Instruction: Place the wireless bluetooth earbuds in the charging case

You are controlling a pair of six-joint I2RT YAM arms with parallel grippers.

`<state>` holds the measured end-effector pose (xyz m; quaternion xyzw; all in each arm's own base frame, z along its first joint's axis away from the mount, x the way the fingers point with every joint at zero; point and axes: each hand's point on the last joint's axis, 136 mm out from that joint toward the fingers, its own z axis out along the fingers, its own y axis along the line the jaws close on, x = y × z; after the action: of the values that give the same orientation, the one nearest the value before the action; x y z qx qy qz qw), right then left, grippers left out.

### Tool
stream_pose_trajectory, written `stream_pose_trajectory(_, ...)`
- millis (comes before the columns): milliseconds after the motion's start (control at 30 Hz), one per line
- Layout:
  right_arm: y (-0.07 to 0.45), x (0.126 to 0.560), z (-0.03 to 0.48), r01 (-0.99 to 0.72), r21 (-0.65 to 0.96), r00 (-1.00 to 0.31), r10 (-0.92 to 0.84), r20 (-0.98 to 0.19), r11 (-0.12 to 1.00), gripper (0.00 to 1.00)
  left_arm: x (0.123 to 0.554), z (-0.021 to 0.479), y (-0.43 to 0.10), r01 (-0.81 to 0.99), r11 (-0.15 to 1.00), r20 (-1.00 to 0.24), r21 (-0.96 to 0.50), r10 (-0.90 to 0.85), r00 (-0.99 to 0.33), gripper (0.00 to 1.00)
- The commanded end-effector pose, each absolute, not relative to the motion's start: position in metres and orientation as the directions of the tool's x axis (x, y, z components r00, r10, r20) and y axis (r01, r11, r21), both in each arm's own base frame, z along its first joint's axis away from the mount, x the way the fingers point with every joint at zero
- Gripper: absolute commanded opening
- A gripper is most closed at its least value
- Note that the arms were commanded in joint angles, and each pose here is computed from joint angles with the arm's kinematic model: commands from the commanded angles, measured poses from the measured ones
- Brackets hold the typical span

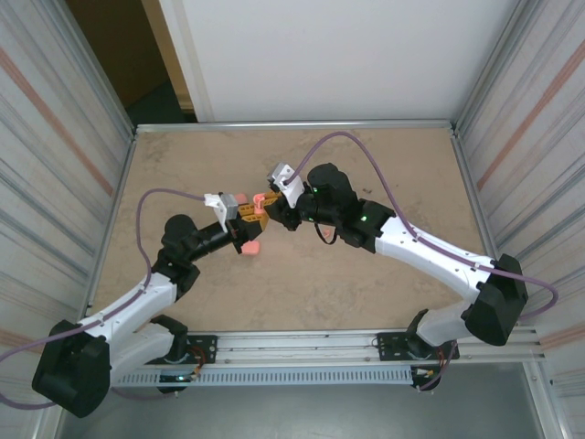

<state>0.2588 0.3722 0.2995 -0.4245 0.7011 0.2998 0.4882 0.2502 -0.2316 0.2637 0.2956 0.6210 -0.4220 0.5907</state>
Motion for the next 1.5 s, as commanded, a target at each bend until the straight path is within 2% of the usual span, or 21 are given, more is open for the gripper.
stream_pose_trajectory(0, 0.376, 0.251, 0.303, -0.906, 0.008, -0.151, -0.308, -0.939, 0.423, 0.18, 0.248, 0.29, -0.233, 0.882, 0.453, -0.985, -0.129, -0.163, -0.06, 0.0)
stream_pose_trajectory(333, 0.373, 0.248, 0.308, -0.908, 0.01, -0.15, -0.302, -0.941, 0.419, 0.25, 0.247, 0.291, -0.233, 0.883, 0.451, -0.985, -0.127, -0.165, -0.058, 0.0)
stream_pose_trajectory(567, 0.37, 0.248, 0.321, -0.902, 0.002, -0.135, -0.276, -0.952, 0.431, 0.36, 0.246, 0.294, -0.232, 0.883, 0.453, -0.984, -0.124, -0.172, -0.05, 0.0)
stream_pose_trajectory(767, 0.361, 0.248, 0.339, -0.895, 0.001, -0.115, -0.231, -0.966, 0.446, 0.5, 0.245, 0.296, -0.231, 0.881, 0.457, -0.984, -0.121, -0.174, -0.044, 0.0)
stream_pose_trajectory(1133, 0.329, 0.258, 0.336, -0.843, 0.033, -0.161, -0.192, -0.968, 0.537, 0.69, 0.243, 0.303, -0.228, 0.877, 0.47, -0.984, -0.104, -0.177, -0.021, 0.0)
stream_pose_trajectory(1267, 0.313, 0.265, 0.33, -0.813, 0.057, -0.189, -0.169, -0.967, 0.58, 0.73, 0.242, 0.309, -0.225, 0.871, 0.482, -0.983, -0.094, -0.185, -0.004, 0.0)
stream_pose_trajectory(1333, 0.304, 0.268, 0.326, -0.794, 0.082, -0.21, -0.145, -0.967, 0.602, 0.77, 0.242, 0.312, -0.224, 0.869, 0.487, -0.982, -0.09, -0.191, 0.006, 0.0)
stream_pose_trajectory(1433, 0.289, 0.275, 0.319, -0.764, 0.12, -0.246, -0.114, -0.963, 0.634, 0.99, 0.24, 0.317, -0.222, 0.867, 0.492, -0.98, -0.079, -0.197, 0.022, 0.0)
stream_pose_trajectory(1467, 0.285, 0.277, 0.318, -0.756, 0.133, -0.257, -0.103, -0.961, 0.641, 0.99, 0.24, 0.318, -0.222, 0.867, 0.493, -0.98, -0.078, -0.199, 0.024, 0.0)
